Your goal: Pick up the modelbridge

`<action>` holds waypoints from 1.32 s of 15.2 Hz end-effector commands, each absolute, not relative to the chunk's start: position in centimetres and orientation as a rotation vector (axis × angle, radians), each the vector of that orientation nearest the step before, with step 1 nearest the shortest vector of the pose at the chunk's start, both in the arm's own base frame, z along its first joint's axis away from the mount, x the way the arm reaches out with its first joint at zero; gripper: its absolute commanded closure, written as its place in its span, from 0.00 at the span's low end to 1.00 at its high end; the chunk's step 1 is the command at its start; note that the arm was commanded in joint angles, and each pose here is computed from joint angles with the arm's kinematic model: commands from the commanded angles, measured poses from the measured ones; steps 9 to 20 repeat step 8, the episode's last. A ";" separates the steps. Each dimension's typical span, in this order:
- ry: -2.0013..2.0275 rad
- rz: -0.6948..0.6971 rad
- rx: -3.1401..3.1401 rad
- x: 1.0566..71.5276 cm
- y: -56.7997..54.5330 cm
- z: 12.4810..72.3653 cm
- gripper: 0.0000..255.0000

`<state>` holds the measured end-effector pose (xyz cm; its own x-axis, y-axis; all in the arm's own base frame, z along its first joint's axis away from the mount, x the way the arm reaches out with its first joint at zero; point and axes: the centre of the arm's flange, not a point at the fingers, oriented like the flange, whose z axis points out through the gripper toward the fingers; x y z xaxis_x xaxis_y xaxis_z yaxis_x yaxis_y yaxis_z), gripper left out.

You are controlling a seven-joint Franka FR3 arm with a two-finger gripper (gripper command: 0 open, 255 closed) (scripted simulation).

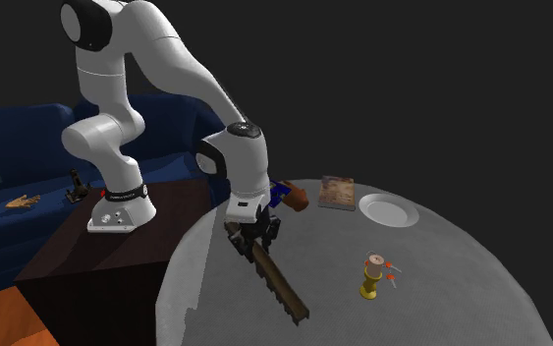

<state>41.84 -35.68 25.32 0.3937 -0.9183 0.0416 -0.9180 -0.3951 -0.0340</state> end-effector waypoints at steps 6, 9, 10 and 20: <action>1.725 -0.084 -2.618 41.9 -35.8 28.9 1.00; 1.725 -0.084 -2.618 41.9 -35.8 29.0 1.00; 1.725 -0.084 -2.618 41.9 -35.8 29.0 1.00; 1.725 -0.084 -2.618 41.9 -35.8 29.0 1.00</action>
